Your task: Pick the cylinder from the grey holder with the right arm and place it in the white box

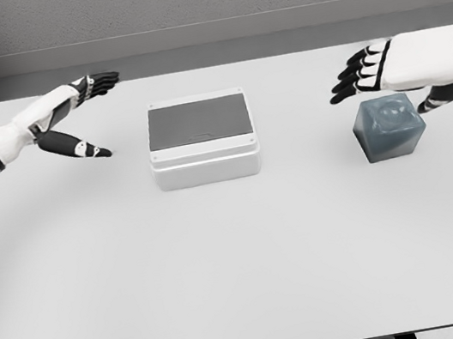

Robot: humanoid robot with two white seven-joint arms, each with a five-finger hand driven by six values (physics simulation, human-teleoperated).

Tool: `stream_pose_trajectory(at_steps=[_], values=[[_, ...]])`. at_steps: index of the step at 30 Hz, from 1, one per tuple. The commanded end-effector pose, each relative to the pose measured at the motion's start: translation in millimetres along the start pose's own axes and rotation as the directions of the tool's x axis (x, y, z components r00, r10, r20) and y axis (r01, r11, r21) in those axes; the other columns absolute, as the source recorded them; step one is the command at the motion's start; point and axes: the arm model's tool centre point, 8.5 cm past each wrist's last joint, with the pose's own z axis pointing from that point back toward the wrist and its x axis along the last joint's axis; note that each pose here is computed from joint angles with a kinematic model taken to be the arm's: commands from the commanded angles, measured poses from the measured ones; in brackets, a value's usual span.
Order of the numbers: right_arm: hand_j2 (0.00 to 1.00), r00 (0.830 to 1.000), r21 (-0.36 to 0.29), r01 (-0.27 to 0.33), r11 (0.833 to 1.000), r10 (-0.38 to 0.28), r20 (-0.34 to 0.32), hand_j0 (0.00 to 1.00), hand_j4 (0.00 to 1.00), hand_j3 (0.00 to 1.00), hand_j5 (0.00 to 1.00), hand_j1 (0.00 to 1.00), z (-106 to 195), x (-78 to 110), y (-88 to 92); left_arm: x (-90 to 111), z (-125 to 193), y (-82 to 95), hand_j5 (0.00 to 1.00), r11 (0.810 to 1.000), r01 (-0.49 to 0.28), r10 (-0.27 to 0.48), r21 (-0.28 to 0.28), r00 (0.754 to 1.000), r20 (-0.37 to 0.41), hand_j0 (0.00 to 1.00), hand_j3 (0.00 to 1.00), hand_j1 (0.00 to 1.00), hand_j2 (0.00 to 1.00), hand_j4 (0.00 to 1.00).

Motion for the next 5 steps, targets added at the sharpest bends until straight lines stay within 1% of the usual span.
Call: stream_pose_trajectory(at_steps=[1,3,5], values=[[1.0,1.0,-0.004,0.008,1.0,-0.008,-0.029,1.0,1.0,1.0,1.0,1.0,11,-3.6,1.1,0,5,8.6,1.0,0.999,-0.008,0.008,0.032,1.0,0.002,1.0,1.0,1.0,1.0,1.0],[1.0,0.998,0.005,0.018,1.0,-0.018,-0.059,1.0,1.0,1.0,1.0,1.0,23,-6.3,6.6,-2,8,7.9,1.0,0.999,-0.014,0.014,0.039,1.0,0.0,1.0,1.0,1.0,1.0,1.0],[1.0,0.994,0.017,0.03,0.999,-0.028,-0.101,1.0,1.0,1.0,1.0,1.0,40,-10.0,11.8,-4,15,12.9,1.0,0.999,-0.007,0.008,0.05,1.0,-0.012,1.0,1.0,1.0,1.0,1.0]])
